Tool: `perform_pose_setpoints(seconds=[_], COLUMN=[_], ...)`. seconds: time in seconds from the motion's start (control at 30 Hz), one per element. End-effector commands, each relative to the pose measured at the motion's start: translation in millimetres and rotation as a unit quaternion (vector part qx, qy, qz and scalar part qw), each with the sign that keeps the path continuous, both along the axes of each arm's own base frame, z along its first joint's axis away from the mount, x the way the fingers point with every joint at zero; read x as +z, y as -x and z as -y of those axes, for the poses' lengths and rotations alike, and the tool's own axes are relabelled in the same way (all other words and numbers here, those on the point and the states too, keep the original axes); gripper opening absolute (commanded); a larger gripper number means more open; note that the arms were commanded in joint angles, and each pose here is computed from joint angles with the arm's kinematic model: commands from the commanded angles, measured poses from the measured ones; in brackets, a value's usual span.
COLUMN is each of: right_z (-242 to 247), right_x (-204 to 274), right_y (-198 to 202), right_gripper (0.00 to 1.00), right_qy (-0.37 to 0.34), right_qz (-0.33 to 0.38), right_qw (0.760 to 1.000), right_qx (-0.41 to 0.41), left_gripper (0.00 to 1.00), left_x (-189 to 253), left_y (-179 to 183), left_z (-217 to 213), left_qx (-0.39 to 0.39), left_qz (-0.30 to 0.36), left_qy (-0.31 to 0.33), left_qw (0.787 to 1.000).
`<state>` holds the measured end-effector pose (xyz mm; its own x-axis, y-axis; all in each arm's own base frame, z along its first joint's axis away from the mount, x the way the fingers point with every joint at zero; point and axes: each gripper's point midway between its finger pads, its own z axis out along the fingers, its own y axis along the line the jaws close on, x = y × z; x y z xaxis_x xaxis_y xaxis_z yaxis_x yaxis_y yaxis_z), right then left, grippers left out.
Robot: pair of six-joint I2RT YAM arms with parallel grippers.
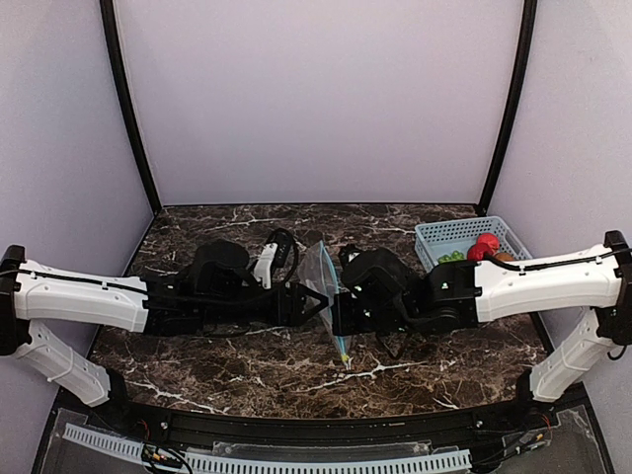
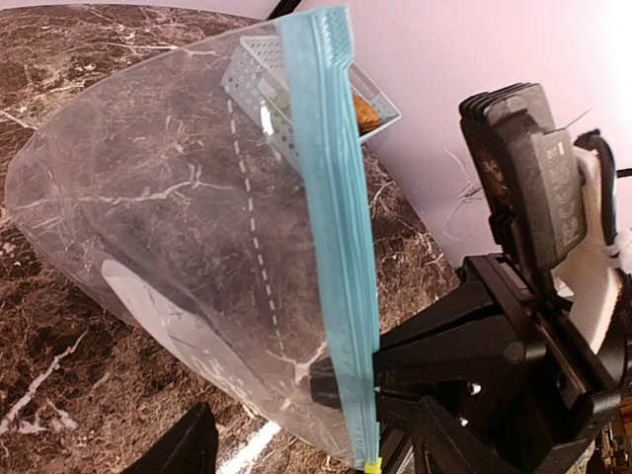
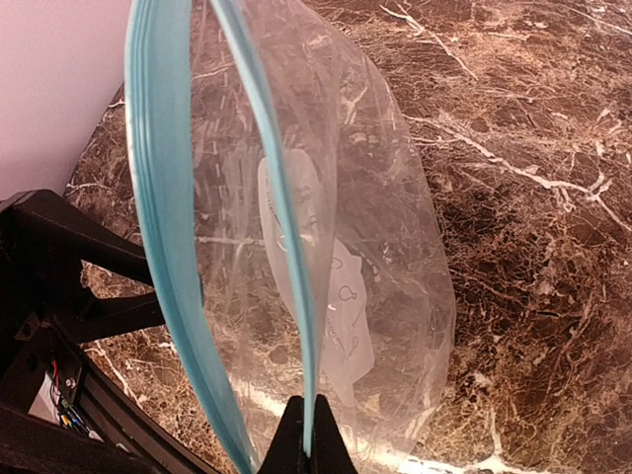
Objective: Place the food in the zip-top bag and seal the zipper
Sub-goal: Adjust the zipper food storage bag.
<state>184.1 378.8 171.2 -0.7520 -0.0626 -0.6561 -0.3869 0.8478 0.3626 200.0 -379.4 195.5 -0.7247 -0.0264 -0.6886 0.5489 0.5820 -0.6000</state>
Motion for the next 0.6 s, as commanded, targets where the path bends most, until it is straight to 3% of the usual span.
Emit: perform_pose_setpoints(seconds=[0.0,0.17,0.43,0.57], right_z=[-11,-13,-13,-11], right_x=[9,8,9,7], right_y=[0,1,4,3], right_gripper=[0.00,0.00,0.00,0.00], right_qy=[-0.010,-0.008,-0.006,0.001], right_qz=[0.011,0.012,0.017,0.020], right_qw=[1.000,1.000,1.000,1.000], right_qx=[0.008,0.013,0.014,0.006], left_gripper=[0.69,0.74,0.75,0.65], left_x=[15,21,-8,-18], left_y=[3,-1,-19,-19], left_z=[1,5,3,-3], left_qx=[0.001,0.005,0.047,0.058], left_qz=[0.001,0.007,-0.013,-0.021], left_qy=[0.042,0.041,-0.045,-0.072], left_qw=[0.999,0.999,0.998,0.995])
